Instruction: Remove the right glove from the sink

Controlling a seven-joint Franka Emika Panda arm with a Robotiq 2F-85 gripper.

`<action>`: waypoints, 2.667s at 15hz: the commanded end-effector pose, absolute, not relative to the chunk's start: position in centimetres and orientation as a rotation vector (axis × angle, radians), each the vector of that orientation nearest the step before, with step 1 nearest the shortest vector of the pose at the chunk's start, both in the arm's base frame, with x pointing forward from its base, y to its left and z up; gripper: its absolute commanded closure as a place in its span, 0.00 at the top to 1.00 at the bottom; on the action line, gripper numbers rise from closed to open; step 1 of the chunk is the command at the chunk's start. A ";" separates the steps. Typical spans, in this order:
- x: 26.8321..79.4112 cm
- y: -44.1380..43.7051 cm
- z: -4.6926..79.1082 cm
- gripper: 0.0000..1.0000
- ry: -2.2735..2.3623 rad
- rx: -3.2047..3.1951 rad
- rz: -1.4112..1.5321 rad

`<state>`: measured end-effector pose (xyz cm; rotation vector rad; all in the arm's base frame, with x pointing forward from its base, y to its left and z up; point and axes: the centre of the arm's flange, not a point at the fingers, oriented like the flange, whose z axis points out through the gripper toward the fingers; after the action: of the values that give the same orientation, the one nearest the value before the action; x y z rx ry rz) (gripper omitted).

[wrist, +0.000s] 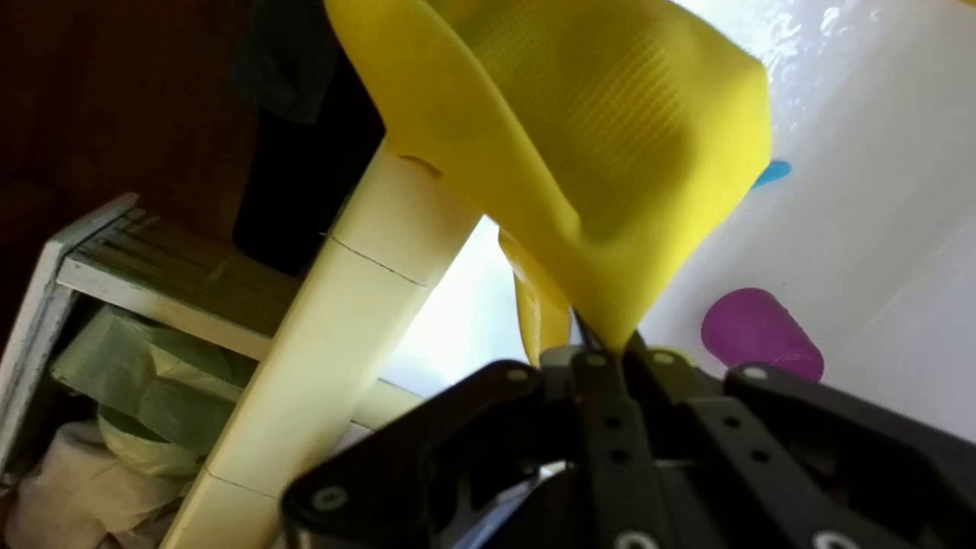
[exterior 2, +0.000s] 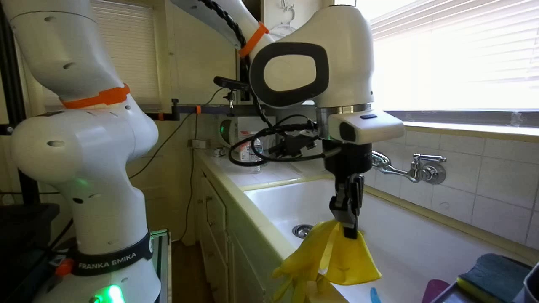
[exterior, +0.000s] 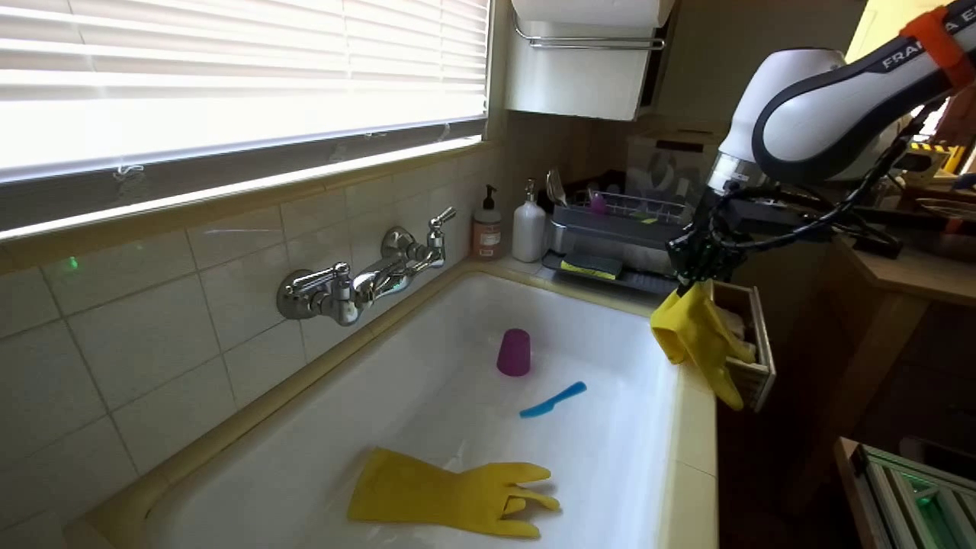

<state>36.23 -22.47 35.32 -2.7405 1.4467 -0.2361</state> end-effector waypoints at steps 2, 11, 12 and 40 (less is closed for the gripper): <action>36.8 -22.3 33.1 0.00 1.443 -2.699 -0.309; 36.9 -22.0 30.3 0.00 1.436 -2.624 -0.316; 36.9 -22.1 29.8 0.00 1.433 -2.621 -0.302; 37.3 -25.7 27.6 0.00 1.733 -2.217 -0.296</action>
<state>37.02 -25.27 27.46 -2.2852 1.7084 -0.2372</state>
